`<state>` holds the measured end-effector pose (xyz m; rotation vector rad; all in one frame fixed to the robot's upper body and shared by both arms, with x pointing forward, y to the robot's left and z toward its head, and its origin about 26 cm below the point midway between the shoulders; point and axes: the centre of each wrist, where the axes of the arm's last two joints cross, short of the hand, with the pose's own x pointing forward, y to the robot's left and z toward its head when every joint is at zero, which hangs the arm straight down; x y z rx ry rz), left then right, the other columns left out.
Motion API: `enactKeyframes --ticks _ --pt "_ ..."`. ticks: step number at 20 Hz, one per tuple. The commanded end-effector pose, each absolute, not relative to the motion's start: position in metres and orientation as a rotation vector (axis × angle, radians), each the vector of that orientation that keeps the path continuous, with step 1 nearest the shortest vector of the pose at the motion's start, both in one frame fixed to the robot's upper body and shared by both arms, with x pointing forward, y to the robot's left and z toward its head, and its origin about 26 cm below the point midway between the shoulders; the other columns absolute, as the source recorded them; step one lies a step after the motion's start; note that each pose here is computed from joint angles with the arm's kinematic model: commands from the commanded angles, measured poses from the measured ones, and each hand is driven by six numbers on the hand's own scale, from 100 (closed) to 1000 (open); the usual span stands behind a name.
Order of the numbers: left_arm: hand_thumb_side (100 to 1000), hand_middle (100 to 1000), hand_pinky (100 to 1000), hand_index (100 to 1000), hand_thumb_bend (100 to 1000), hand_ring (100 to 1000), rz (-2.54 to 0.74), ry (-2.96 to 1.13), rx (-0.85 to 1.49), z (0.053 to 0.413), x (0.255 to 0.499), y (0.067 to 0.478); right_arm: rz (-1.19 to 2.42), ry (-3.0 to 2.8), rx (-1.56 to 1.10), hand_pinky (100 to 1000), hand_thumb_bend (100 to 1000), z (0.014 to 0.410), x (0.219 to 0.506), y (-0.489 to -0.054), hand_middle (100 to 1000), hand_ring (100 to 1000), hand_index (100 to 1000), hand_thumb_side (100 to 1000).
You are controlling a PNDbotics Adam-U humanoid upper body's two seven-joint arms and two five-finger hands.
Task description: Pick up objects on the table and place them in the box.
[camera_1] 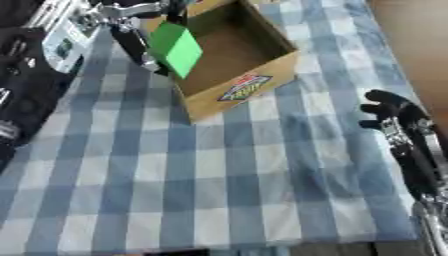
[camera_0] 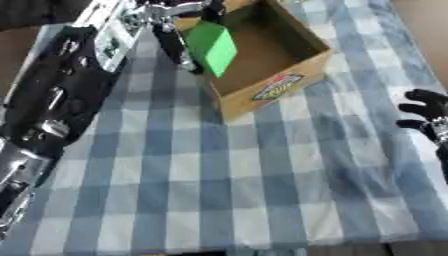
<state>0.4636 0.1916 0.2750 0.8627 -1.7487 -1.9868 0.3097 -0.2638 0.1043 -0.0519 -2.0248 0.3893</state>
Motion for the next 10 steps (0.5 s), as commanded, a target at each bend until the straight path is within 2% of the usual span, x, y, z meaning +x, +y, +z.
enactKeyframes --ticks 1,10 --pt "112 479 728 659 491 589 -1.997 -1.731 0.887 0.269 0.467 0.186 0.397 -2.047 -0.039 718 100 0.110 0.311 -0.262 812 815 847 730" --pt "115 553 745 720 546 645 -1.996 -1.712 0.904 0.241 0.472 0.174 0.397 -2.047 -0.034 718 100 0.110 0.311 -0.260 811 815 847 731"
